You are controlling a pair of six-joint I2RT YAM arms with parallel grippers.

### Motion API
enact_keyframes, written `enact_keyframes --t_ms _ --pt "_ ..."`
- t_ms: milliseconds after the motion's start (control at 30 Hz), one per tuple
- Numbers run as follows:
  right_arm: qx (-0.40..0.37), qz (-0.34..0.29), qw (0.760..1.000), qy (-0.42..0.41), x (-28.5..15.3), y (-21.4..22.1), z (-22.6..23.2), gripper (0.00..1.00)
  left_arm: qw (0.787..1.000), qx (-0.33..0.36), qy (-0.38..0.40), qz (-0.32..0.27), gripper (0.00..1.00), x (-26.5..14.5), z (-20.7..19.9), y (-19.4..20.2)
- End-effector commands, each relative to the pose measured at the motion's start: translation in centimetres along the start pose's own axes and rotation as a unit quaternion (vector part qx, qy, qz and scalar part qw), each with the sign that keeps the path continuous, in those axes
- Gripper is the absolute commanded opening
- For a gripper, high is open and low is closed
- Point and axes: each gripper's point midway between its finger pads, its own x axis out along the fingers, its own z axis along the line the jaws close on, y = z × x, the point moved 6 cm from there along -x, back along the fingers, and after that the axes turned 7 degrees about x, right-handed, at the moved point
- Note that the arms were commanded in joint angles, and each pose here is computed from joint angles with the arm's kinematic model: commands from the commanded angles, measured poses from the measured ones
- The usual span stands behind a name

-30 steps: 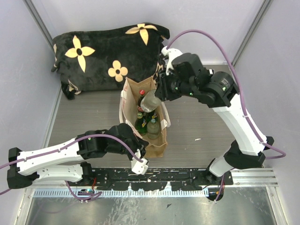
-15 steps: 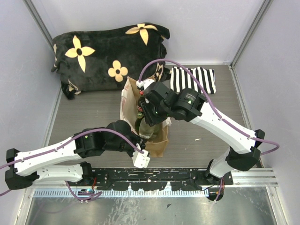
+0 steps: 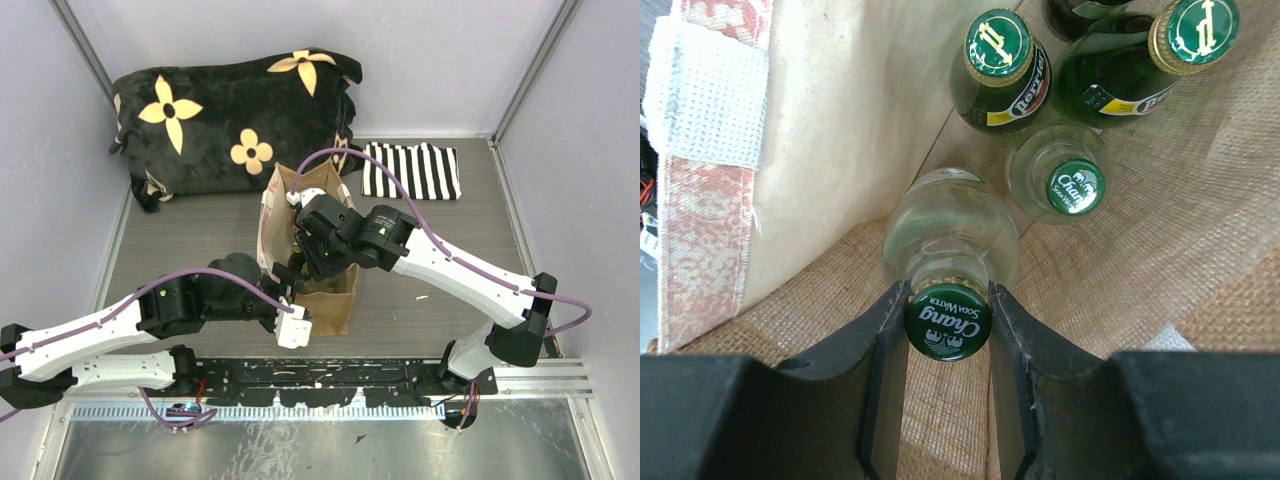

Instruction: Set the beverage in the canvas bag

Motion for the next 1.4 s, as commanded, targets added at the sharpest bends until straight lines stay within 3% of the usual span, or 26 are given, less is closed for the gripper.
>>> enact_keyframes --t_ms 0,200,400,633,933,1100,1367 --pt "0.027 -0.1 0.993 -0.061 -1.5 -3.1 1.9 0.01 0.997 -0.037 -0.072 -0.012 0.97 -1.6 2.8 -1.2" --pt "0.026 -0.087 0.994 -0.054 0.4 -2.2 1.8 0.01 0.976 -0.135 -0.17 0.01 0.97 -4.1 6.6 0.0" --pt "0.023 -0.08 0.996 -0.044 2.4 -1.5 1.6 0.01 0.928 -0.25 -0.267 0.072 0.98 -8.3 8.6 4.2" --pt "0.021 -0.07 0.997 -0.036 4.2 -0.5 1.3 0.01 0.87 -0.327 -0.338 0.149 0.98 -12.4 6.9 7.8" --pt "0.002 -0.044 0.999 -0.002 7.3 0.9 0.7 0.01 0.803 -0.442 -0.352 0.19 0.98 -12.2 4.1 10.7" --pt "-0.011 -0.026 0.999 0.026 9.2 1.4 0.4 0.01 0.786 -0.478 -0.347 0.184 0.98 -11.4 4.1 11.3" --pt "-0.016 -0.013 0.999 0.045 9.9 1.8 0.1 0.01 0.79 -0.48 -0.34 0.173 0.98 -10.4 4.8 11.8"
